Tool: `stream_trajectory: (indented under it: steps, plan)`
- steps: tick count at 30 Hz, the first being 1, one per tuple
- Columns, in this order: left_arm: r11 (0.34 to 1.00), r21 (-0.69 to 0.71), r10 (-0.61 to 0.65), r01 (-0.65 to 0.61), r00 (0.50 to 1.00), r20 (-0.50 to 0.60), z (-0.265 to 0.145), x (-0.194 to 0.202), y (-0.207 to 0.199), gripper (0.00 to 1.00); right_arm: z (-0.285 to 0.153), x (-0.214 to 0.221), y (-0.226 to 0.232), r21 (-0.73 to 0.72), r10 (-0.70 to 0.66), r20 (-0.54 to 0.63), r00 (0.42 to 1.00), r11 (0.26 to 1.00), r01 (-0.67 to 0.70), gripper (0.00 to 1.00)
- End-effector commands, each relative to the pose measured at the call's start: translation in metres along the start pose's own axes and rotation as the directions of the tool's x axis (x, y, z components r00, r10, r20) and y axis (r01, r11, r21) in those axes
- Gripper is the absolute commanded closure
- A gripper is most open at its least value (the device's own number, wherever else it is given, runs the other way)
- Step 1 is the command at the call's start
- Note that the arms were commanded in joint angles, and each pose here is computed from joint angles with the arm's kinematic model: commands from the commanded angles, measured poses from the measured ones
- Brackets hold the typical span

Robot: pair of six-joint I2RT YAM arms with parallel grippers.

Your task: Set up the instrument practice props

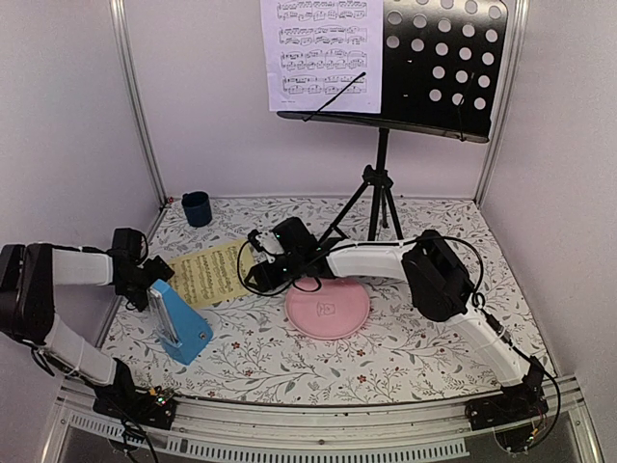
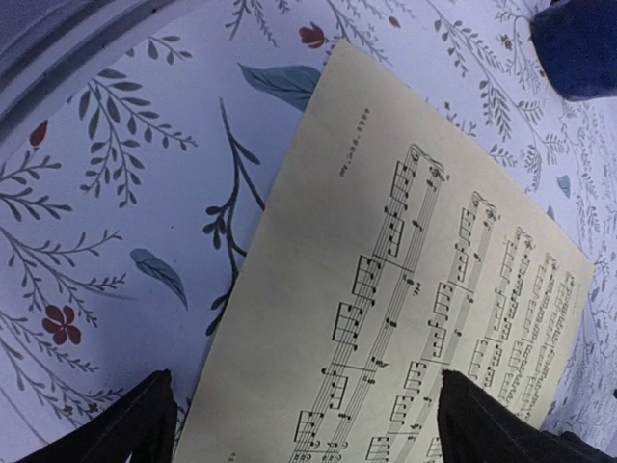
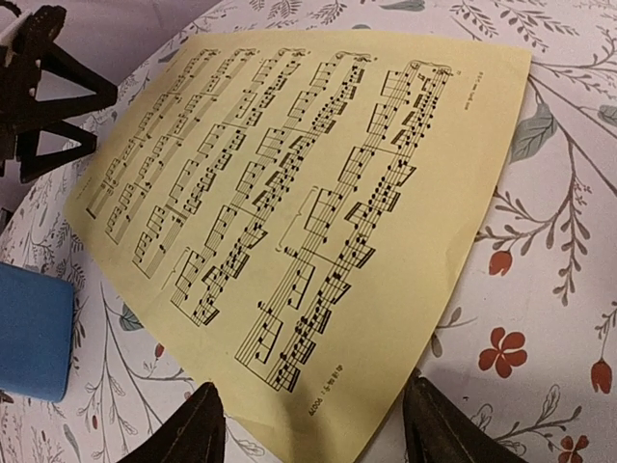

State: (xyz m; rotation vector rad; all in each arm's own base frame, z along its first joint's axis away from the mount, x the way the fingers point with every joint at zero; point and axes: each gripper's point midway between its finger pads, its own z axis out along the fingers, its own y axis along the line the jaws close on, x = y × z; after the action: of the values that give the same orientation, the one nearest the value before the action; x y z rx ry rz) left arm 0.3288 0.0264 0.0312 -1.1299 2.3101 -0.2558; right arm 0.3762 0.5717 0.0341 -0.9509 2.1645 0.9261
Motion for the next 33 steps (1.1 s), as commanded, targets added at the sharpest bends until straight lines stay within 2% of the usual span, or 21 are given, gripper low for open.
stream_trajectory:
  steps: [1,8,13,18,22,25,29,33]
  plan:
    - [0.997,0.071,0.015,-0.015,1.0,-0.003,0.006,-0.001,-0.011,0.06,0.009,-0.001,-0.004,0.001,0.019,0.014,1.0,1.0,-0.019,0.38]
    - [0.984,0.179,0.033,-0.023,0.998,-0.055,0.017,0.01,-0.028,0.08,0.013,0.009,-0.009,0.008,0.022,-0.006,1.0,1.0,-0.022,0.48]
    - [0.94,0.339,0.061,-0.034,0.996,-0.067,0.01,0.016,-0.054,0.08,0.016,0.015,-0.012,0.008,0.025,-0.022,0.999,1.0,-0.025,0.54]
    - [0.877,0.472,0.107,-0.087,0.994,-0.016,-0.008,0.014,-0.079,0.08,0.016,0.016,-0.011,-0.003,0.02,-0.028,0.999,1.0,-0.02,0.54]
    - [0.841,0.532,0.131,-0.099,0.991,-0.022,-0.013,0.018,-0.091,0.02,0.015,0.016,-0.009,-0.015,0.013,-0.031,0.999,1.0,-0.013,0.54]
    - [0.861,0.501,0.129,-0.092,0.991,-0.04,-0.003,0.019,-0.087,0.02,0.012,0.015,-0.003,-0.042,0.001,-0.034,0.999,0.999,-0.002,0.47]
    - [0.891,0.448,0.123,-0.075,0.989,-0.078,0.011,0.024,-0.077,0.07,0.004,0.007,0.005,-0.069,-0.028,-0.016,0.999,0.997,0.026,0.34]
    - [0.89,0.453,0.098,-0.05,0.992,-0.084,0.012,0.025,-0.075,0.11,-0.003,0.0,0.01,-0.078,-0.036,0.002,0.999,0.996,0.036,0.33]
